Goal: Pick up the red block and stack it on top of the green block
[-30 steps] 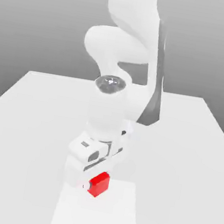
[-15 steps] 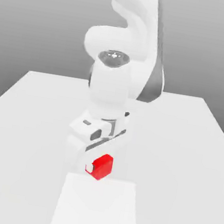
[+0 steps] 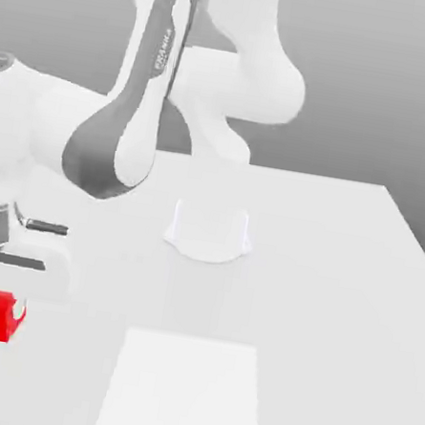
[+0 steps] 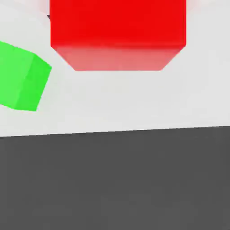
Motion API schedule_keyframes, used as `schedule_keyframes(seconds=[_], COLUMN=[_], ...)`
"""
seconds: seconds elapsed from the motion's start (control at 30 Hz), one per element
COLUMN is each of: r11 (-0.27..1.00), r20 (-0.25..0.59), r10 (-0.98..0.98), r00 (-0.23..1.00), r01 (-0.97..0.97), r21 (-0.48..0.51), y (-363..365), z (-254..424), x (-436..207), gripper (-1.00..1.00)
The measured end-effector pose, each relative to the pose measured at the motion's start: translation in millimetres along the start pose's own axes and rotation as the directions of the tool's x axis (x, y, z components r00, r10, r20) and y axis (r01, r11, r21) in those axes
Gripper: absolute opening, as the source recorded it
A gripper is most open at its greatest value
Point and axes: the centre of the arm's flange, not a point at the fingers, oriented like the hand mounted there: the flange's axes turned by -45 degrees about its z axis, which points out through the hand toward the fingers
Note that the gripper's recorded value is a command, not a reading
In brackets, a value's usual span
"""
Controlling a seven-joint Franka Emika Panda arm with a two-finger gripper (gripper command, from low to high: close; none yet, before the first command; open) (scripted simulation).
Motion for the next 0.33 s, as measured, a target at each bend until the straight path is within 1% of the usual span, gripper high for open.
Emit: schedule_keyframes(seconds=[0.07,0.2,0.23,0.33], r11=[0.993,0.986,0.985,0.985], r20=[-0.007,-0.01,-0.01,-0.01], r10=[0.118,0.169,0.171,0.171], r00=[0.993,0.986,0.985,0.985], r01=[-0.118,-0.168,-0.171,-0.171], r21=[0.009,0.012,0.012,0.012], y=[33,47,47,47], z=[-3,47,56,56], x=[8,13,13,13], gripper=[-1.0,-1.0,1.0,1.0])
